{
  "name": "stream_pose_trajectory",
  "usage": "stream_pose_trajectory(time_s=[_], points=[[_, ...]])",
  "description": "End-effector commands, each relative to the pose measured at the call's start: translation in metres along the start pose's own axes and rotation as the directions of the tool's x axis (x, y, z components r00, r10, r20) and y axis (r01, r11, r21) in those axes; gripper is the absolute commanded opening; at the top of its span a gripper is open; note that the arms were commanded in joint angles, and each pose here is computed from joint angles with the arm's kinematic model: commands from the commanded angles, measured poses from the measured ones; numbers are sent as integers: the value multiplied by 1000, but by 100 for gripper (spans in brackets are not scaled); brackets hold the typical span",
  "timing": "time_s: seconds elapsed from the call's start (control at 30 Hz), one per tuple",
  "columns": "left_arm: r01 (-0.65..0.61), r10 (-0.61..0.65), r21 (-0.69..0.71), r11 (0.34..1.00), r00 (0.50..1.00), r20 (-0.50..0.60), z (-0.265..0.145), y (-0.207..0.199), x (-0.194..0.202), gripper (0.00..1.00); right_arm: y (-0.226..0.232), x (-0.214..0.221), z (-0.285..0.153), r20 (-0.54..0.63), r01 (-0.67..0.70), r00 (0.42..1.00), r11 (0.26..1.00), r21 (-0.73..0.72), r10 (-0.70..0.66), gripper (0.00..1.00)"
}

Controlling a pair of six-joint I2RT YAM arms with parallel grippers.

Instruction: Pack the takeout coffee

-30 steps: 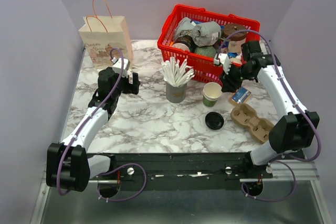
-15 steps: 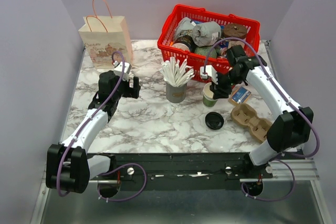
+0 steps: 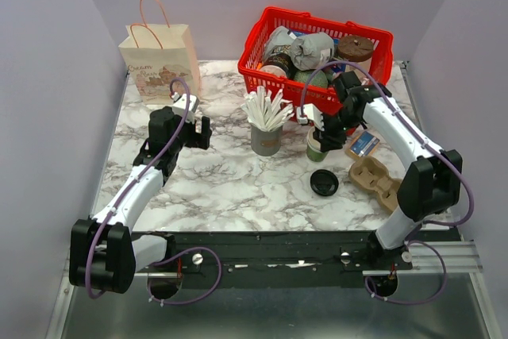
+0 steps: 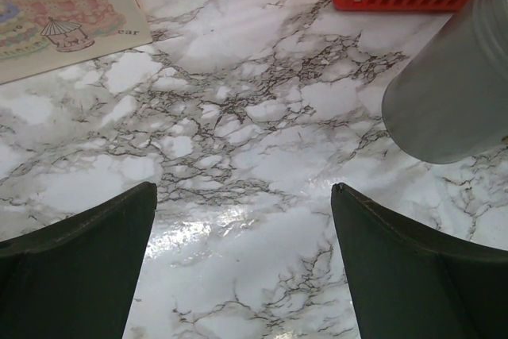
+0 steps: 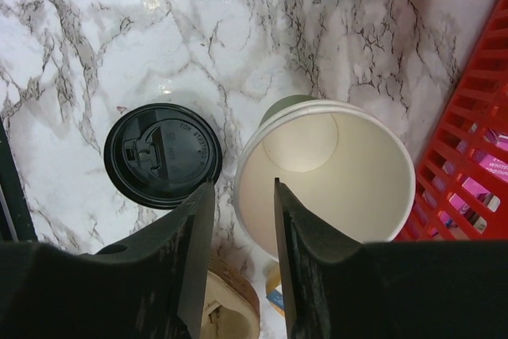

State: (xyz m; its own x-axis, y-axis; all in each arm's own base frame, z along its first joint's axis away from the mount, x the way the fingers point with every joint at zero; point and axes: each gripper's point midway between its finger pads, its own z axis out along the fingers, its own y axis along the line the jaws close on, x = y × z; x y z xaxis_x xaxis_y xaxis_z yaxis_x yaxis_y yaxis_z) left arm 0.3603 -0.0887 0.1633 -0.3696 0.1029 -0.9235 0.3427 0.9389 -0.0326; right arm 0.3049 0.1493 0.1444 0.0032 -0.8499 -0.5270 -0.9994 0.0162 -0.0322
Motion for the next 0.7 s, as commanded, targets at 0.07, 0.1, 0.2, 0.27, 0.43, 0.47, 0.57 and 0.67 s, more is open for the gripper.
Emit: stream_pose_trajectory(time_s=[0.07,0.1,0.2,0.27,0.43,0.47,0.57,0.67], points=[[-11,12,-26,1000,1000,26,-2,6,-3,99,2,6,8,-31,1,1000,1000,-28,-2,39],[-12,12,-29,1000,1000,29,-2,7,-3,99,2,6,8,-33,1,999,1000,-30,-2,38],[-9,10,-32,999,1000,27,-1,8,-2,99,3,8,9,-44,-4,999,999,-33,3,35],[-8,9,-35,999,1000,27,-1,9,-2,99,2,10,10,-54,-7,999,999,-33,5,34],[-6,7,-36,999,1000,26,-1,9,1,99,1,11,9,-61,-11,998,1000,-29,9,31],[-3,4,-38,999,1000,29,-2,9,-1,99,1,11,9,-60,-11,998,1000,-26,9,28],[-2,3,-37,999,1000,29,-2,9,0,99,-1,8,7,-57,-13,998,1000,-16,12,22],[-2,3,-36,999,1000,28,-2,9,1,99,-2,7,5,-56,-15,998,1000,-6,14,14]])
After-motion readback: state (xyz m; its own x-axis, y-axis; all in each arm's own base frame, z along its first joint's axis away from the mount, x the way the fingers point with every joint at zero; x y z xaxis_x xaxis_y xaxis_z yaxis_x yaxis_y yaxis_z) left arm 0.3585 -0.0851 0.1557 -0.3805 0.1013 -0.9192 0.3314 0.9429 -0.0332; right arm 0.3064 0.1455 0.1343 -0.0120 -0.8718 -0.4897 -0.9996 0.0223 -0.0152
